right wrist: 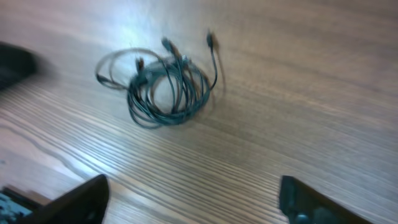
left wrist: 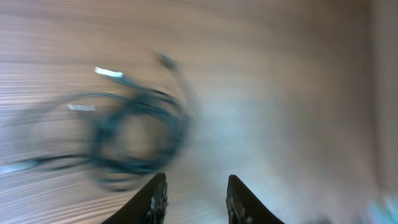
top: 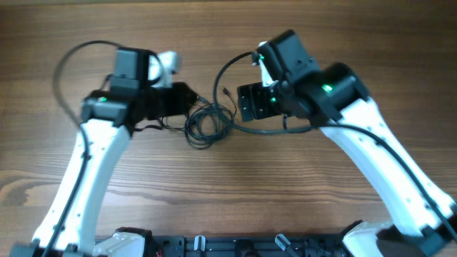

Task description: Untangle cables

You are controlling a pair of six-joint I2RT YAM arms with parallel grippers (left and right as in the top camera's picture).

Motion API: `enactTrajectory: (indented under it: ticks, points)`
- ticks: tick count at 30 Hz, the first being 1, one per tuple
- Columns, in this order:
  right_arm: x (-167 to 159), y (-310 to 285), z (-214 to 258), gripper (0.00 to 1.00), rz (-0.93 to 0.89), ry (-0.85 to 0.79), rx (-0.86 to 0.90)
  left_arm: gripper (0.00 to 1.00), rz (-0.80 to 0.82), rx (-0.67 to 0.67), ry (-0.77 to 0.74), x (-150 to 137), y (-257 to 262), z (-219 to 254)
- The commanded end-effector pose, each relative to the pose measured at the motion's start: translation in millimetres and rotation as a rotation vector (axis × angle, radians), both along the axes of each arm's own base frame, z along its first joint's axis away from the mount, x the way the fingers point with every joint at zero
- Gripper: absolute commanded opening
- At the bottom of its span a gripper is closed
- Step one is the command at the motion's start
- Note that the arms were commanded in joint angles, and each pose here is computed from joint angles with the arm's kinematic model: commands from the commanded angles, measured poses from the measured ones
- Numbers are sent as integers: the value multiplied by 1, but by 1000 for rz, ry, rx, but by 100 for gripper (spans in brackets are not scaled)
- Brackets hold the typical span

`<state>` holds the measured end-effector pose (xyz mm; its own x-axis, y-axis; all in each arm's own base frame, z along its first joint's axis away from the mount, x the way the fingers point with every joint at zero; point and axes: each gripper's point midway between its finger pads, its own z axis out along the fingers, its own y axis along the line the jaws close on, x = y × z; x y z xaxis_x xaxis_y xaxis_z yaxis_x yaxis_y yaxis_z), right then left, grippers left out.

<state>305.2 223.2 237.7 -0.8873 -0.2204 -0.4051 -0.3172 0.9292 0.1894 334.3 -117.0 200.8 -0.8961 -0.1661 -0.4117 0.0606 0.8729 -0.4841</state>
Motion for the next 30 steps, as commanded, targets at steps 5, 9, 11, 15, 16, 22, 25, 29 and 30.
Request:
enactTrajectory:
  ticks: [5,9,11,15,16,22,25,29,30]
  points:
    - [5,40,-90,75,262,208,-50,38,645,137,-99,-41,168,63]
    - [-10,69,-144,76,519,255,-124,41,689,93,-70,-68,174,67]
    - [-18,76,-170,76,621,269,-183,41,687,91,-45,-71,173,63]
    - [-39,85,-218,69,731,341,-274,43,673,99,-27,-74,172,59]
    - [-43,90,-222,68,745,340,-277,43,661,100,-29,-74,171,59]
    - [-37,132,-228,62,806,180,-269,44,645,78,-25,-74,166,60]
    - [-5,141,-225,51,659,51,-298,44,645,77,-21,-75,165,59]
    - [19,140,-221,59,439,-16,-309,45,628,90,-26,-75,165,59]
    - [21,140,-220,63,431,-21,-308,45,618,98,-31,-75,166,59]
